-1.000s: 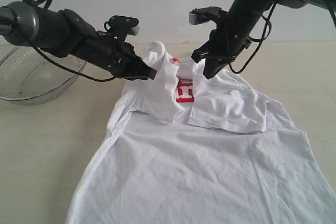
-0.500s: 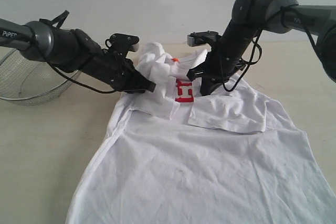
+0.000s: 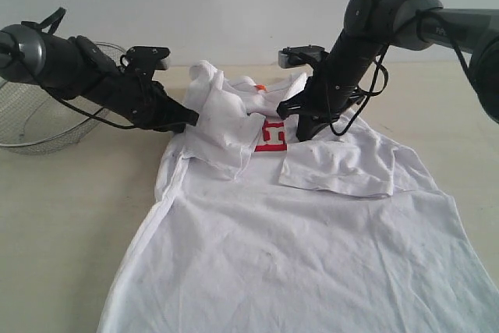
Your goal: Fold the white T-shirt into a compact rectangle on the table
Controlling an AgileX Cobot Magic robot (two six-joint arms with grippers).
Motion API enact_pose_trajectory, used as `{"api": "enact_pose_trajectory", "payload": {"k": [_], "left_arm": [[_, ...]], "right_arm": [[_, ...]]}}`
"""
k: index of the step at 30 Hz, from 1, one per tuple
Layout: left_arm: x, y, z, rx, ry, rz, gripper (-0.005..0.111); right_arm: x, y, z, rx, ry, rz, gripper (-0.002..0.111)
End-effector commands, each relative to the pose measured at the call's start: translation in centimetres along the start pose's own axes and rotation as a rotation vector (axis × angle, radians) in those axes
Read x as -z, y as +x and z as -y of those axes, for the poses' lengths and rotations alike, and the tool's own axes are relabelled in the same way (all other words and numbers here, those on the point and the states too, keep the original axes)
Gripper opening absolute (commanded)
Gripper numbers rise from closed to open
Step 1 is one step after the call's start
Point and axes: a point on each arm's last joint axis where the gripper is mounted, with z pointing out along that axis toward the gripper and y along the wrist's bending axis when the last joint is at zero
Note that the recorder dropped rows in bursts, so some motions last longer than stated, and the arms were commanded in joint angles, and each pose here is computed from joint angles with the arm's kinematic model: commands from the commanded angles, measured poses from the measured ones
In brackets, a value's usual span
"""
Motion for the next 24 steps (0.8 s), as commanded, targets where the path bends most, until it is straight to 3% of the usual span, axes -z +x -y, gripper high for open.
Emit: {"api": "enact_pose_trajectory", "payload": {"k": [1, 8, 16, 24], "left_arm": [[0.2, 0.4, -1.1, 0.004, -0.024, -0.026, 0.004], [2.1, -1.4, 0.9, -0.029, 0.047, -0.01, 0.004], [6.7, -5.4, 3.3, -0.127, 0.05, 0.149, 0.004], [3.1, -7.1, 2.2, -0.097, 0.051, 0.202, 0.004]], "right_arm": [[-1.2, 0.3, 0.7, 0.013, 0.04, -0.014, 0.0], [-1.2, 0.2, 0.8, 0.013, 0.046, -0.003, 0.0], [-1.2, 0.2, 0.8, 0.015, 0.047, 0.0, 0.0], [-1.2, 0.2, 0.8, 0.013, 0.043, -0.001, 0.0]]}}
